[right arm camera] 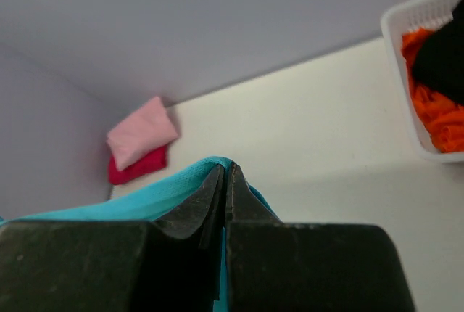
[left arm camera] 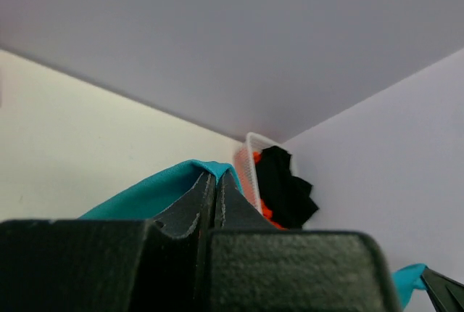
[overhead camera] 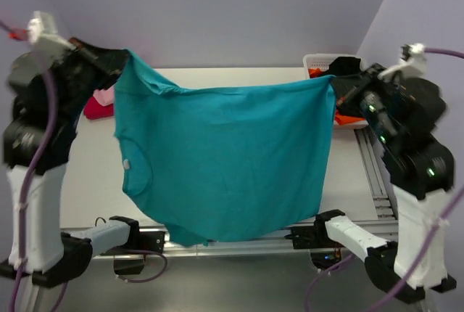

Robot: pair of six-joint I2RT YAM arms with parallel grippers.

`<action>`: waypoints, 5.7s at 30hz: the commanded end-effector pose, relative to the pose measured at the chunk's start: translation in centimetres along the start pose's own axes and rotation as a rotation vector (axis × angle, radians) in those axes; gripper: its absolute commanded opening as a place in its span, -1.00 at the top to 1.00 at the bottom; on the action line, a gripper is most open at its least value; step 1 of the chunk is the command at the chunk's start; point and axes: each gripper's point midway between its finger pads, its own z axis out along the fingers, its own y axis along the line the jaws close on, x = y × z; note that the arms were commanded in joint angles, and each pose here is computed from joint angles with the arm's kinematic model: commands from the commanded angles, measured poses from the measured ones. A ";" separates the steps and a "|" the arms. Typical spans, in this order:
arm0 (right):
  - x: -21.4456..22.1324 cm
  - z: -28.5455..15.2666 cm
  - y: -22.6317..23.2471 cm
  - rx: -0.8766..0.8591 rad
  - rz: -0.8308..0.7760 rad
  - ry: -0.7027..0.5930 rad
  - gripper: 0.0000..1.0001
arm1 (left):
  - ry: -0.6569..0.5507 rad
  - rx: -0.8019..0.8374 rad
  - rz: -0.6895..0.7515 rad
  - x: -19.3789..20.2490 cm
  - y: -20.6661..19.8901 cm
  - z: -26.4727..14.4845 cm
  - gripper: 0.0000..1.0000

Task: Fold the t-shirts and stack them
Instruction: Flatten out the tshirt

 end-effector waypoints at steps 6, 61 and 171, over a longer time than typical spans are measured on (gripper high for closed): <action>10.0 14.4 -7.8 0.273 -0.028 0.198 1.00 | 0.123 -0.240 0.081 9.2 11.3 17.2 0.99; 22.4 17.9 -19.3 0.634 -0.070 0.527 -0.99 | 0.513 -0.678 -0.316 33.2 30.4 33.1 -0.62; 29.9 3.9 -10.7 0.386 -0.061 0.748 -0.95 | 0.511 -0.937 -0.006 28.5 27.7 5.7 -0.97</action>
